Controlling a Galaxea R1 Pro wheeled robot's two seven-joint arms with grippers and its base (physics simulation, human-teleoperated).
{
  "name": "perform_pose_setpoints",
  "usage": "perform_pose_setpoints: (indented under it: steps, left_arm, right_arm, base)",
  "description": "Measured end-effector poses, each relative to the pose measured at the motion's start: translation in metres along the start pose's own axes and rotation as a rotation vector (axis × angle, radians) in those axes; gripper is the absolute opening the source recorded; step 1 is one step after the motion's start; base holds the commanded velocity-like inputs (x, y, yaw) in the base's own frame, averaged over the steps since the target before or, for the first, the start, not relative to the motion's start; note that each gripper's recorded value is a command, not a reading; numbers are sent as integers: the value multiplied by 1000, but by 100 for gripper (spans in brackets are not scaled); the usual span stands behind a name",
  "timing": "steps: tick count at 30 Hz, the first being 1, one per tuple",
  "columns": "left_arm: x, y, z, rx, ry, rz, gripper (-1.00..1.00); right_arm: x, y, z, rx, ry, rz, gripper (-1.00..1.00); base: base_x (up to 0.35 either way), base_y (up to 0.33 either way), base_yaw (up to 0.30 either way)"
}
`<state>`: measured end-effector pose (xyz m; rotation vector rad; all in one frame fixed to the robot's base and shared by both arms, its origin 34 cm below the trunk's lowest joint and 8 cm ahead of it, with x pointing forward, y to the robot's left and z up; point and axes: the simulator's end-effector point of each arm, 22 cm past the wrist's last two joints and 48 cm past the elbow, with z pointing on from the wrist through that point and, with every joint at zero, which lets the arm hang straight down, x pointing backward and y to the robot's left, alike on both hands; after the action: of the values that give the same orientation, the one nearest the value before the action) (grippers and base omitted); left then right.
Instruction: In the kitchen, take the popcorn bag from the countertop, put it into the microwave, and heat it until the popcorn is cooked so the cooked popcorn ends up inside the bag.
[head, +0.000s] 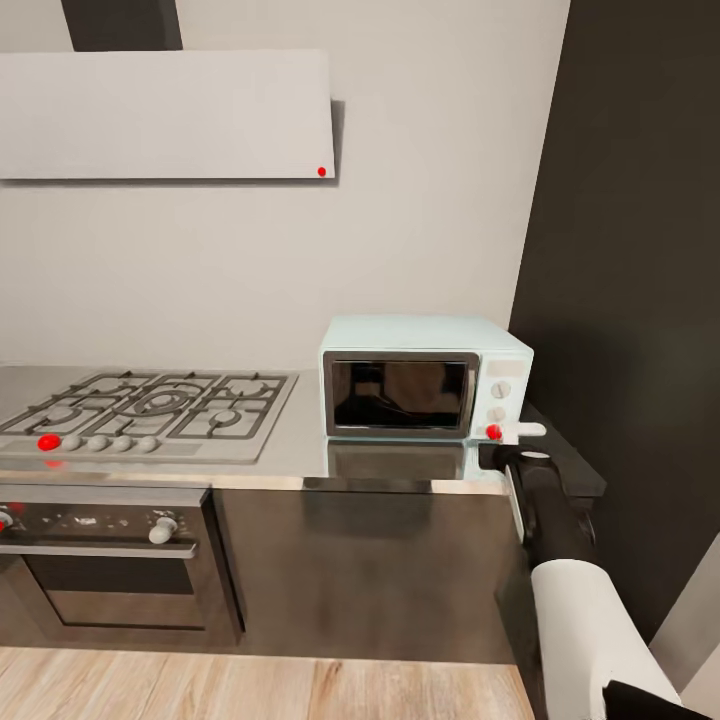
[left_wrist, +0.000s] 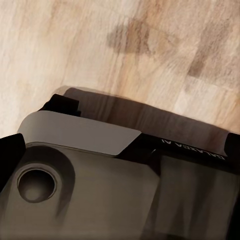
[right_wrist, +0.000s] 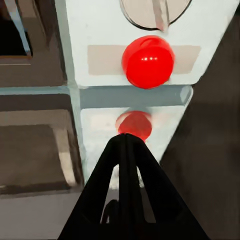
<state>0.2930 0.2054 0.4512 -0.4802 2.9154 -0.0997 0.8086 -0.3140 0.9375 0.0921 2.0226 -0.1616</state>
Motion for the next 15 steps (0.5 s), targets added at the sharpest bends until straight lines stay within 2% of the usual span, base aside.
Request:
perform_pose_setpoints:
  steps: [1, 3, 5, 15]
  left_arm:
    - [0, 0, 0, 0, 0, 0, 100]
    - [0, 0, 0, 0, 0, 0, 100]
    - [0, 0, 0, 0, 0, 0, 100]
    - [0, 0, 0, 0, 0, 1, 100]
  right_arm:
    - [-2, -12, 0, 11, -5, -4, -100]
    - [2, -43, 2, 34, 2, 19, -100]
    - [3, -58, 2, 18, 1, 32, -100]
    - [3, -62, 1, -12, 0, 40, -100]
  base:
    - [0, 0, 0]
    - [0, 0, 0]
    - [0, 0, 0]
    - [0, 0, 0]
